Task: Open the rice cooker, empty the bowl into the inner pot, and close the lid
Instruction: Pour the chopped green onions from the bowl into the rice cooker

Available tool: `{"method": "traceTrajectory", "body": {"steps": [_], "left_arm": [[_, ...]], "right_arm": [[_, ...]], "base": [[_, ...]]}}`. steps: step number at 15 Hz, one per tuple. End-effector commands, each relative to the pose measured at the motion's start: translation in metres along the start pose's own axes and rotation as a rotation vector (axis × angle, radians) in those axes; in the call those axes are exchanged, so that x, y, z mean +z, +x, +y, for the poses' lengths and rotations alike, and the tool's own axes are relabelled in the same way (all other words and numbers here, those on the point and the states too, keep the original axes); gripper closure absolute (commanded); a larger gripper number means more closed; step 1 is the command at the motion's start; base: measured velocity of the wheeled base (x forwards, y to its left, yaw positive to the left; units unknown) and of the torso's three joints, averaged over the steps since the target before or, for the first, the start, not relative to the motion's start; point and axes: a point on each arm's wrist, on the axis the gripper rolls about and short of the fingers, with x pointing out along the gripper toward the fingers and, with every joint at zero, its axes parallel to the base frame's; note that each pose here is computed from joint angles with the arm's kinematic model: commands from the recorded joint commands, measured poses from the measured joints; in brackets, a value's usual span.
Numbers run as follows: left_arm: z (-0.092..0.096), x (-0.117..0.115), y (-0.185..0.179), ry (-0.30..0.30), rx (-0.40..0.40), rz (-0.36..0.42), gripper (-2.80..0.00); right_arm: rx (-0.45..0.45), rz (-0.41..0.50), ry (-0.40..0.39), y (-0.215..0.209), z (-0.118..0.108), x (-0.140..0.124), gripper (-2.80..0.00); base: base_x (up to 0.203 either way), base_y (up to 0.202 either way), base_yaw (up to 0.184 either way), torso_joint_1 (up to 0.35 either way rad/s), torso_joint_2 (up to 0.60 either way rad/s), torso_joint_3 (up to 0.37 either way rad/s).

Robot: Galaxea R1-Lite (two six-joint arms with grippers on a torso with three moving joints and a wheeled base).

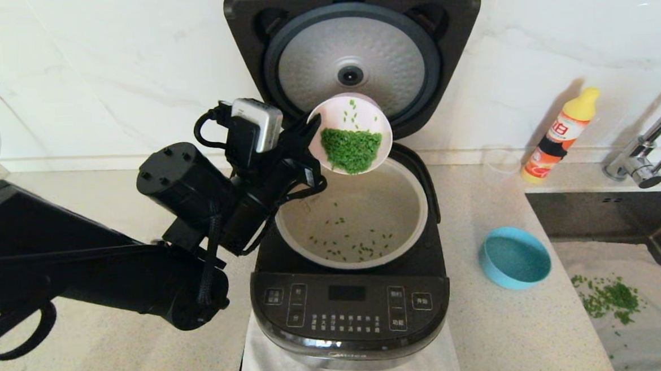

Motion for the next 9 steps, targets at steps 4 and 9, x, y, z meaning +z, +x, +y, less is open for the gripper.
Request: {"method": "traceTrajectory", "body": {"steps": [4, 9], "left_arm": [[0.016, 0.034, 0.021, 0.026, 0.046, -0.165, 0.0], [0.016, 0.03, 0.024, 0.056, 0.043, -0.164, 0.0]], "right_arm": [[0.001, 0.0, 0.0, 0.0, 0.0, 0.0, 0.0], [0.001, 0.0, 0.0, 0.0, 0.0, 0.0, 0.0]], "base": [[0.0, 0.0, 0.0, 0.0, 0.0, 0.0], [0.0, 0.0, 0.0, 0.0, 0.0, 0.0]]}}
